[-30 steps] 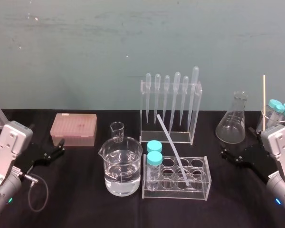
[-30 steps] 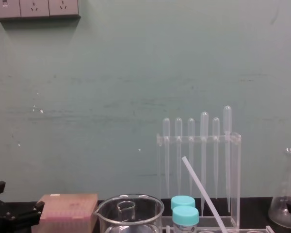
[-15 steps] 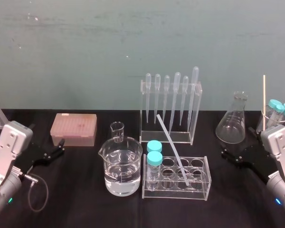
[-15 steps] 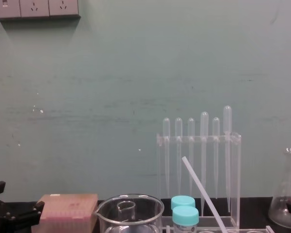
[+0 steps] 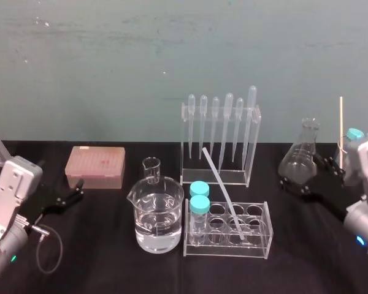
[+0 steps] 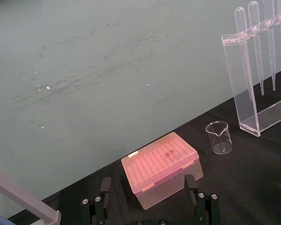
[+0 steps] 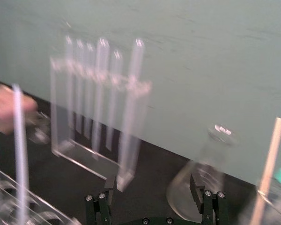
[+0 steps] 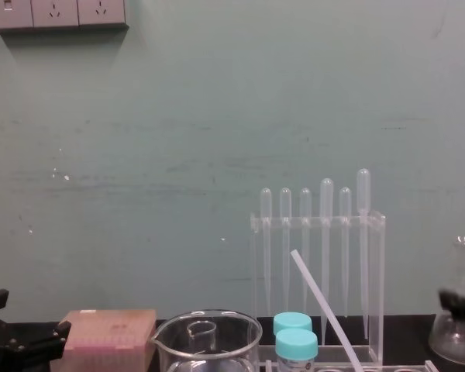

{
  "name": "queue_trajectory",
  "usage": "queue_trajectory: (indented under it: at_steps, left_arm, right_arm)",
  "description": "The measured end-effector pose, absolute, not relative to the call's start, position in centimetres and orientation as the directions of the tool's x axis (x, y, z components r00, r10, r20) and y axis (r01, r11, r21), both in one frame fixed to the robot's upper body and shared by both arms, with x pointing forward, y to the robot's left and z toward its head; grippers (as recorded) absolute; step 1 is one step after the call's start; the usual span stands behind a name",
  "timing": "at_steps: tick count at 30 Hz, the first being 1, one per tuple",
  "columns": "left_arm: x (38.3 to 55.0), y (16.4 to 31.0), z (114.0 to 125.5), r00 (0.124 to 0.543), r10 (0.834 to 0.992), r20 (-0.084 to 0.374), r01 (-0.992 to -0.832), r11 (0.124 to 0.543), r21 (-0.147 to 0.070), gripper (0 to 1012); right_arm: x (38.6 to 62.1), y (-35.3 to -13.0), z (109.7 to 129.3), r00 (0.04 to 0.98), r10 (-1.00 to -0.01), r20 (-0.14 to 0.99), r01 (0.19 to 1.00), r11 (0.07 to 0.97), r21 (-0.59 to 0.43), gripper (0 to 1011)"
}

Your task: Pick up the stirring rod with one hand, then place it down.

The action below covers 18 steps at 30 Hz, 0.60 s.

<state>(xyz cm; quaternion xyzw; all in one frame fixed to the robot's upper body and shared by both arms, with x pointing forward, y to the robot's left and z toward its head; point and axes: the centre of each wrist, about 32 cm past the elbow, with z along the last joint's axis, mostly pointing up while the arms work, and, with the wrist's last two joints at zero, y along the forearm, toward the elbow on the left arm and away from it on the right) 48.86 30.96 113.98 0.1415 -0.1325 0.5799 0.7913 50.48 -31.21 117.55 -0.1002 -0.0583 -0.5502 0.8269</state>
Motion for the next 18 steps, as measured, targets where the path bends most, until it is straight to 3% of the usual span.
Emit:
queue_trajectory:
  at_steps: [4,8,10,18]
  left_arm:
    - [48.9,31.0,114.0,0.292,0.880,0.374,-0.955,0.287,0.070,1000]
    - [48.9,31.0,114.0,0.292,0.880,0.374,-0.955,0.287,0.070,1000]
    - [48.9,31.0,114.0,0.292,0.880,0.374,-0.955,0.287,0.070,1000]
    - [48.9,31.0,114.0,0.292,0.880,0.374,-0.955,0.287,0.070,1000]
  right_arm:
    - [51.6,-30.9,120.1,0.488,-0.872,0.043,0.870,0.482,-0.101,1003]
    - [52.5,-30.4,121.5,0.568,-0.822,-0.052,0.816,0.570,-0.098,1003]
    - [53.2,-29.7,122.5,0.636,-0.763,-0.114,0.756,0.646,-0.104,1003]
    - [54.7,-27.8,123.2,0.732,-0.670,-0.122,0.652,0.741,-0.159,1003]
